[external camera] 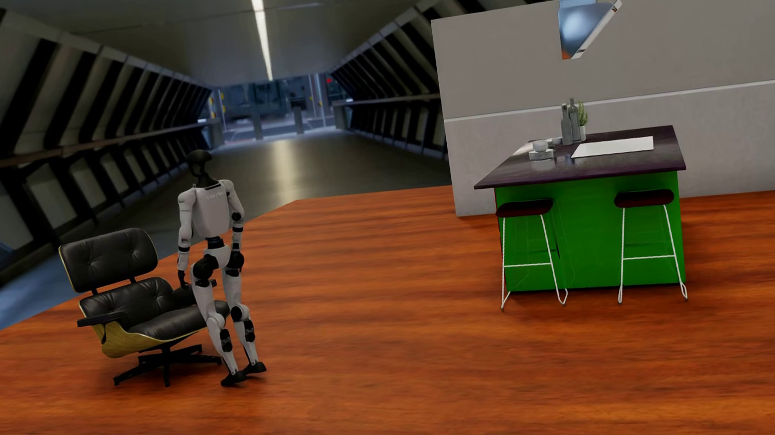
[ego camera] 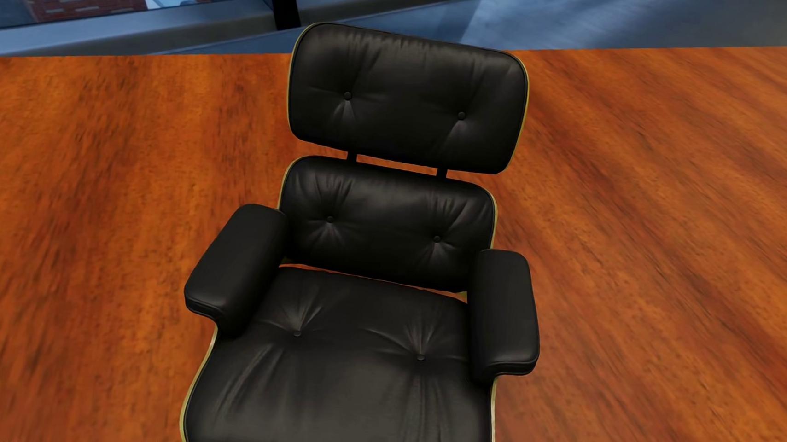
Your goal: Stand still
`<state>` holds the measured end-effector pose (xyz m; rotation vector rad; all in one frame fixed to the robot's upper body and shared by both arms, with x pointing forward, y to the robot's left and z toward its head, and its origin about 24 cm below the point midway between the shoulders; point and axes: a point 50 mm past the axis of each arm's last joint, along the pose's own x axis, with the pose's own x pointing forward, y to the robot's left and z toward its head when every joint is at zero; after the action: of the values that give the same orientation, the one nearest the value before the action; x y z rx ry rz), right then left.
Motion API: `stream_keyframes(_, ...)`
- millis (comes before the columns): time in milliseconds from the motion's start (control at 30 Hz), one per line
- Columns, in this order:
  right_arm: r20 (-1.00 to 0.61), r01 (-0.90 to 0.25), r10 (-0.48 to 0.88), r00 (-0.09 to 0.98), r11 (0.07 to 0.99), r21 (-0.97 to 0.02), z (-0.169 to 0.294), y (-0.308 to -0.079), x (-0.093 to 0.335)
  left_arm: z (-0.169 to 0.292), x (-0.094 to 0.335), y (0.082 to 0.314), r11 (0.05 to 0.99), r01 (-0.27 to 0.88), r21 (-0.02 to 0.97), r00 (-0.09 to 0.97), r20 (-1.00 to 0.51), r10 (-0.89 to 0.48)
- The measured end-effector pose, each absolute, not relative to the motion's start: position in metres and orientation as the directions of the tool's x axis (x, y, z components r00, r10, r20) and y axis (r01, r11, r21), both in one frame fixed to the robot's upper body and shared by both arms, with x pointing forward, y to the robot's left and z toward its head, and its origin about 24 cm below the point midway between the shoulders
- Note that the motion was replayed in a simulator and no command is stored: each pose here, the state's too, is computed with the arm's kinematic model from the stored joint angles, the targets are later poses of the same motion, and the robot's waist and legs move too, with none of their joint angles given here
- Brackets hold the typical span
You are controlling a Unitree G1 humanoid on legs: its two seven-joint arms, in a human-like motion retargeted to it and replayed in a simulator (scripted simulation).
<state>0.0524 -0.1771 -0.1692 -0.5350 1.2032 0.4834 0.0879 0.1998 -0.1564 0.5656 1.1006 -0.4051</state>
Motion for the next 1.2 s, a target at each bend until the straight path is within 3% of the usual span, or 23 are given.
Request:
stream_keyframes(733, -0.956, -0.605, 0.065, 0.287, 0.785, -0.129, -0.169, -0.178, 0.05, -0.158, 0.084, 0.196, 0.799, 0.562, 0.213, 0.398, -0.917, -0.036)
stream_keyframes(967, -0.963, -0.587, 0.025, 0.267, 0.797, -0.142, -0.17, -0.19, 0.045, -0.157, 0.086, 0.2, 0.806, 0.55, 0.221, 0.403, -0.915, -0.024)
stream_keyframes(1200, -0.966, -0.597, 0.04, 0.254, 0.792, -0.124, -0.171, -0.184, 0.04, -0.158, 0.082, 0.199, 0.806, 0.551, 0.215, 0.395, -0.918, -0.026)
